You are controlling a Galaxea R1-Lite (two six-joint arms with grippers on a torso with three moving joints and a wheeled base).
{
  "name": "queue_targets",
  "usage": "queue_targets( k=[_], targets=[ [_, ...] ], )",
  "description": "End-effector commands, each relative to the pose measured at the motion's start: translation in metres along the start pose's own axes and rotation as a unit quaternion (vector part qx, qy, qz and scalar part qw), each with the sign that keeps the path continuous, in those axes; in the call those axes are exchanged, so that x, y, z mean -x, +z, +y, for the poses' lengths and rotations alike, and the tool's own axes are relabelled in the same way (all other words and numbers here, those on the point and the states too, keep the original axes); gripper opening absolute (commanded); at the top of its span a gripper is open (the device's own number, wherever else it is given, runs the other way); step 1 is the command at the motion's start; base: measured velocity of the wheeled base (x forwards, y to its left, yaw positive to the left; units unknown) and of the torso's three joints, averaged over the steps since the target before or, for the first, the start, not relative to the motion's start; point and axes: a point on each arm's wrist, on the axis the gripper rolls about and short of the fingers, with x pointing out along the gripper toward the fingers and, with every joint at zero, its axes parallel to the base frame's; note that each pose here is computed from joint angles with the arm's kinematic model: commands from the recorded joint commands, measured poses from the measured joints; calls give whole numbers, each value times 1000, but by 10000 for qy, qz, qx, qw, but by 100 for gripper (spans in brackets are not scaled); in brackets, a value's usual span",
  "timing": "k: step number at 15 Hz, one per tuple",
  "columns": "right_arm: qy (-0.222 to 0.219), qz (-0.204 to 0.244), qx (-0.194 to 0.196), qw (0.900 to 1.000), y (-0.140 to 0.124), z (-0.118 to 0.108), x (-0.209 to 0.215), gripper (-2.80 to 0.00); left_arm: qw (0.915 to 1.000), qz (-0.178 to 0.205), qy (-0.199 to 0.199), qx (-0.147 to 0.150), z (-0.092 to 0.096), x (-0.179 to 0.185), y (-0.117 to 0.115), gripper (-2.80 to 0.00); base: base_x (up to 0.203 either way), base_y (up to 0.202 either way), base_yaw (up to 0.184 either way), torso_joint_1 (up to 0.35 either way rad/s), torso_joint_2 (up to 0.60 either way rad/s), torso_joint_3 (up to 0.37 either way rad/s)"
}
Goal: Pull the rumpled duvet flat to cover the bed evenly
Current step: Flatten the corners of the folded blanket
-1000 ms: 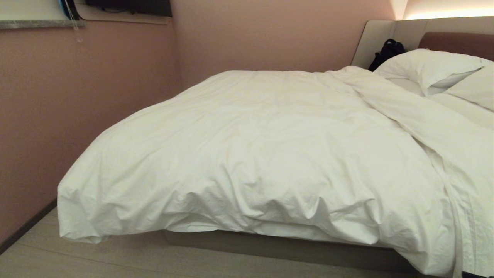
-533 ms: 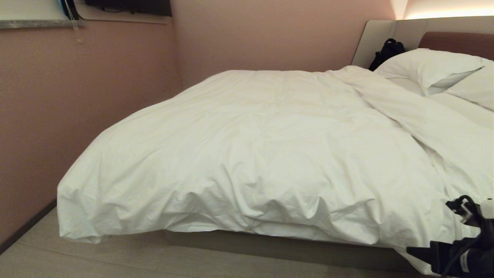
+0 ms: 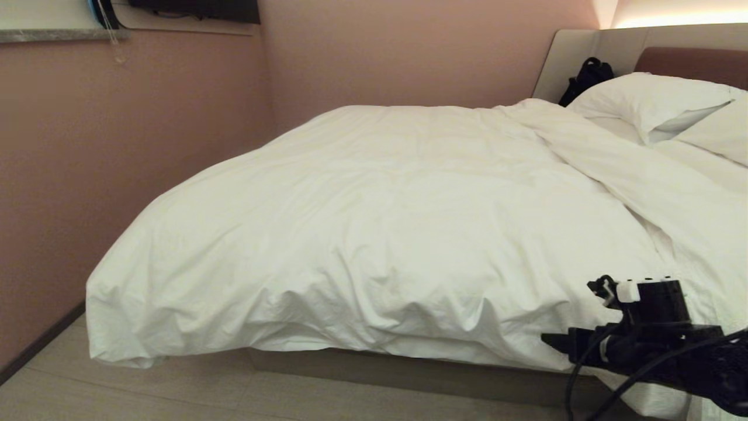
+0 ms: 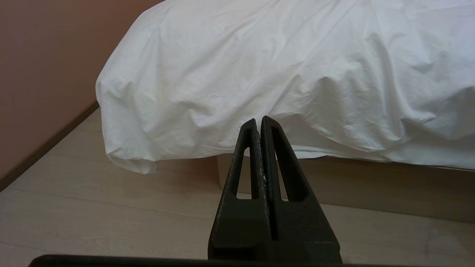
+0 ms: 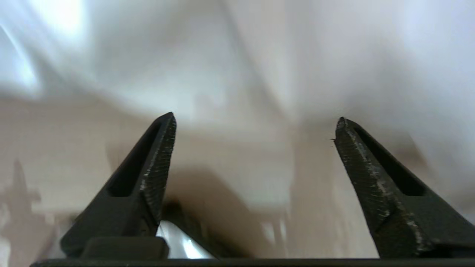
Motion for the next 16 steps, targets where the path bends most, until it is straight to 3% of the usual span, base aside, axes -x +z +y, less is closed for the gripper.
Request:
queue_targets(
  k=[1,4,12,16],
  targets=[
    [474,-1699,57,9843,35,14,-18,0,10000,-7,1,1,0,0,0,-280,0,0,0,0,0,0],
    [540,-1796,75,9822,43,19,-27,0,10000,-7,1,1,0,0,0,-280,0,0,0,0,0,0],
    [236,-1444,37,9892,25,14,-55,0,10000,-7,1,1,0,0,0,-280,0,0,0,0,0,0],
    [101,-1489,46,9888,10,12,-78,0,10000,-7,5,1,0,0,0,-280,0,0,0,0,0,0]
  ],
)
